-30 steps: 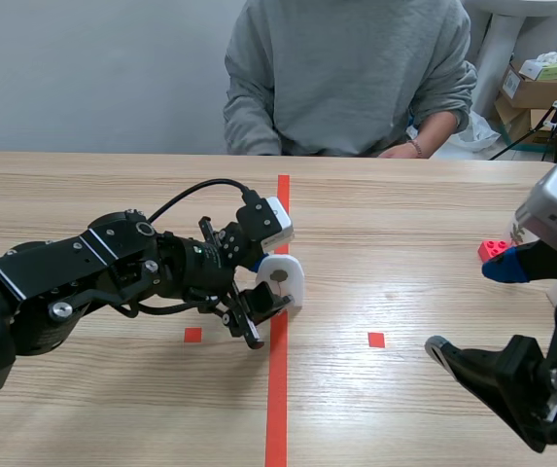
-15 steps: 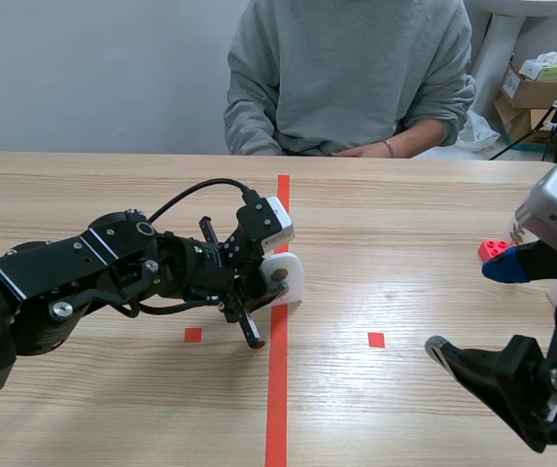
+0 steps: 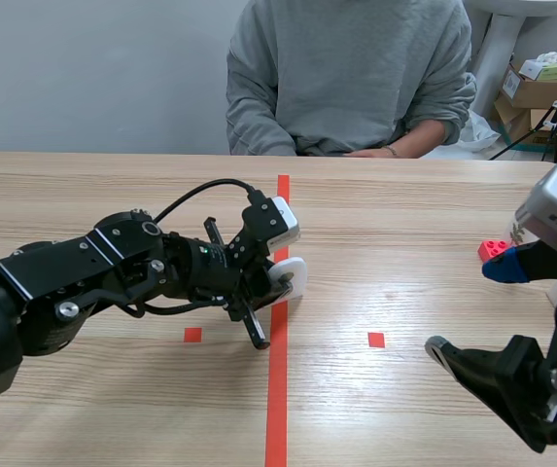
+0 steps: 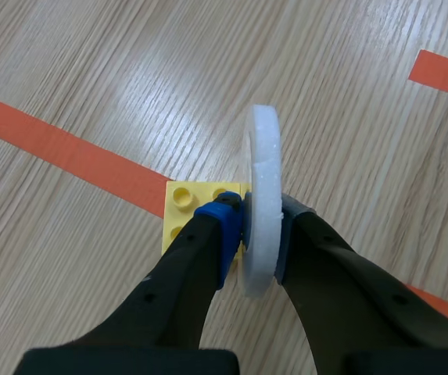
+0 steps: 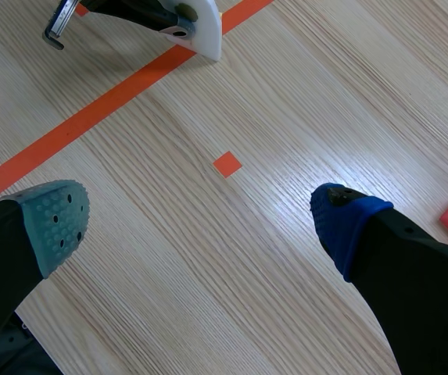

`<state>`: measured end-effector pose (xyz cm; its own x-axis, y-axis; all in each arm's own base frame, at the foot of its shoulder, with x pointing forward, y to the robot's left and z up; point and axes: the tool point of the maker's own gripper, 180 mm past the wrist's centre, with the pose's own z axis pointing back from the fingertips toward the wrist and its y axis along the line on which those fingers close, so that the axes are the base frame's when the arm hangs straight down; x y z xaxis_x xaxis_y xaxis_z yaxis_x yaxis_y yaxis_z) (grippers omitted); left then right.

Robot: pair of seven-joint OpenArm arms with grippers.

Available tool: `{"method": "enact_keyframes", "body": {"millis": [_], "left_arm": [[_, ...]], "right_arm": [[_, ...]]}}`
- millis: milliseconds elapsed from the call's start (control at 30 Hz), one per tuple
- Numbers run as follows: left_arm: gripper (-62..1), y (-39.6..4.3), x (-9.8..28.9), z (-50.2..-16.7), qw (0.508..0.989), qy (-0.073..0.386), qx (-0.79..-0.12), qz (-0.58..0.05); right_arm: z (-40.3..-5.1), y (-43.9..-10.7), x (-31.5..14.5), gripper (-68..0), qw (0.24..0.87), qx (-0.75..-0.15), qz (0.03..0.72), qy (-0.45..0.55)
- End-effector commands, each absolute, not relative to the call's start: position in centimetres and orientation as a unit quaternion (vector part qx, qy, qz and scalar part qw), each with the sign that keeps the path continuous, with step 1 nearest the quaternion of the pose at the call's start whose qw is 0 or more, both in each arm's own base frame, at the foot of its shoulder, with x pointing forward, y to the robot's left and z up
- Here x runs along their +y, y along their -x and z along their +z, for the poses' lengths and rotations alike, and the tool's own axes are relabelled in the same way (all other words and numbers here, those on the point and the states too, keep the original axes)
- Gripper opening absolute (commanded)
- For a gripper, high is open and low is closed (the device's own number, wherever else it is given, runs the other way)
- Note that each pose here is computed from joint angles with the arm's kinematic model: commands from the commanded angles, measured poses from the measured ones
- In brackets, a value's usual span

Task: Do the leaf sorting experiment

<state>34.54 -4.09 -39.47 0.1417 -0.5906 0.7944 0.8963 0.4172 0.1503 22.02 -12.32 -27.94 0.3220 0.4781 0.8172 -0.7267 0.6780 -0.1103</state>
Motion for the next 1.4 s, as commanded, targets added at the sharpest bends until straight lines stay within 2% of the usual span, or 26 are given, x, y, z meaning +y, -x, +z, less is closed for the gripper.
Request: {"method": "enact_keyframes", "body": {"millis": [0,233,433,567,733,900,967,1100,1367], "left_arm": [[-56.0,-35.4,-4.9,-37.6,0.725,0.201,-0.441,-0.489],[-56.1,-35.9,-3.4,-34.2,0.739,0.254,-0.471,-0.409],[-56.1,-38.1,4.0,-30.8,0.765,0.244,-0.535,-0.263],[-56.9,-39.7,11.0,-29.9,0.779,0.199,-0.569,-0.173],[-56.9,-41.1,18.2,-28.6,0.786,0.124,-0.596,-0.109],[-56.9,-42.2,24.5,-30.8,0.812,0.034,-0.579,-0.054],[-56.9,-42.6,26.5,-31.2,0.814,0.015,-0.579,-0.033],[-56.9,-43.1,28.8,-32.2,0.824,-0.015,-0.566,-0.015],[-56.9,-42.4,30.2,-35.1,0.846,-0.044,-0.531,-0.01]], "right_arm": [[-27.1,-22.6,-12.4,-9.8,0.794,-0.46,0.374,-0.138],[-27.1,-22.6,-12.4,-9.8,0.794,-0.46,0.374,-0.138],[-27.1,-22.6,-12.4,-9.8,0.793,-0.46,0.374,-0.138],[-27.1,-22.6,-12.4,-9.8,0.793,-0.46,0.373,-0.138],[-27.0,-22.6,-12.3,-9.8,0.793,-0.462,0.373,-0.139],[-27.0,-22.6,-12.3,-9.8,0.793,-0.462,0.373,-0.139],[-27.0,-22.7,-12.3,-9.8,0.792,-0.463,0.373,-0.14],[-27.0,-22.7,-12.3,-9.8,0.792,-0.463,0.373,-0.14],[-26.9,-22.7,-12.2,-9.8,0.79,-0.466,0.372,-0.141]]}}
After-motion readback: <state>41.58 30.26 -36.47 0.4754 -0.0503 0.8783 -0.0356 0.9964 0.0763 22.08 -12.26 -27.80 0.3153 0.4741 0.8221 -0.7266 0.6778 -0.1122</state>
